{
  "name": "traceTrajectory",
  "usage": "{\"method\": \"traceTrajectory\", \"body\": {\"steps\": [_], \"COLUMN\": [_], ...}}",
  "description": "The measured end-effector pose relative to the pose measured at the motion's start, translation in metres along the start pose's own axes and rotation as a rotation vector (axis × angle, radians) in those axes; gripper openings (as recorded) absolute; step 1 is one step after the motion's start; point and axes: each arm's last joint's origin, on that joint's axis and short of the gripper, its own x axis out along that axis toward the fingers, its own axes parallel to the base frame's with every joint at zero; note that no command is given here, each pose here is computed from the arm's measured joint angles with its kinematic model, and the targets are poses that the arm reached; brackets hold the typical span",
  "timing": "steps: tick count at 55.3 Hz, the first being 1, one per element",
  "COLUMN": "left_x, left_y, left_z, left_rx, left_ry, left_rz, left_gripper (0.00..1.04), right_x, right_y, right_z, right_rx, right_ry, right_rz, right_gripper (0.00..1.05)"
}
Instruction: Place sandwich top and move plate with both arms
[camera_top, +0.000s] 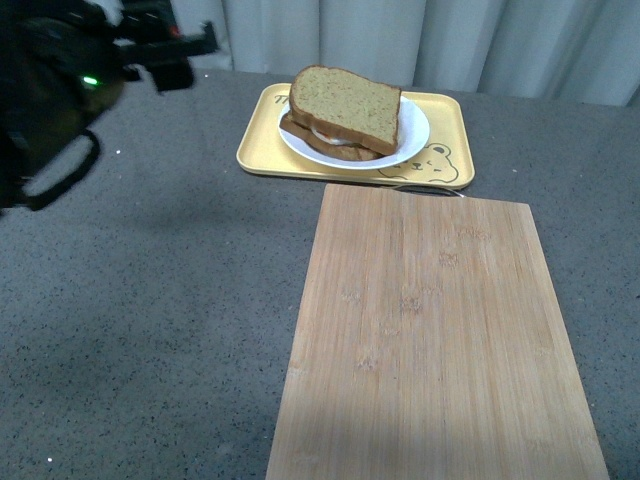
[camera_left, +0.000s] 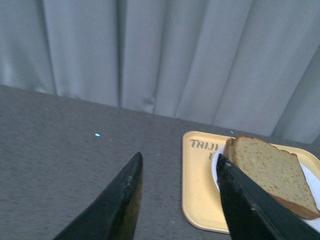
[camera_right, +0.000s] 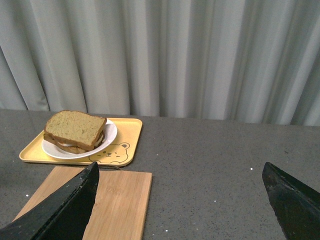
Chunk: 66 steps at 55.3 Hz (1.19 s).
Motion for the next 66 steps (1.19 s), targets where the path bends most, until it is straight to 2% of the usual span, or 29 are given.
{"method": "traceTrajectory", "body": {"steps": [5,9,13,44,49,66], "left_x": [-0.026,-0.041,-0.065,-0.153,-0.167,-0.191], "left_y": [0.015,0.023,0.033,0.063,0.072,0.072], "left_z": [0.013,0.013,0.012,0.041,0.042,0.043], "left_rx": [0.043,0.059,0.075,0.088,0.088,0.088], "left_ry": [-0.020,-0.004,0.024,0.014,0.016,0.012], "left_rz": [0.004,0.007,0.003,-0.009,0.008,0.003], "left_gripper": [0.30,0.20,0.04,0.04,0.04,0.04], "right_x": [0.000,0.000,0.000,0.000,0.000,0.000], "right_y": [0.000,0.000,0.000,0.000,0.000,0.000], "right_z": [0.000,0.000,0.000,0.000,0.000,0.000], "right_rx": [0.000,0.000,0.000,0.000,0.000,0.000], "right_ry": [0.000,0.000,0.000,0.000,0.000,0.000], "right_rz": [0.001,0.001,0.000,0.000,0.000,0.000], "right_gripper": [0.95,0.95,0.95,0.95,0.95,0.95]}}
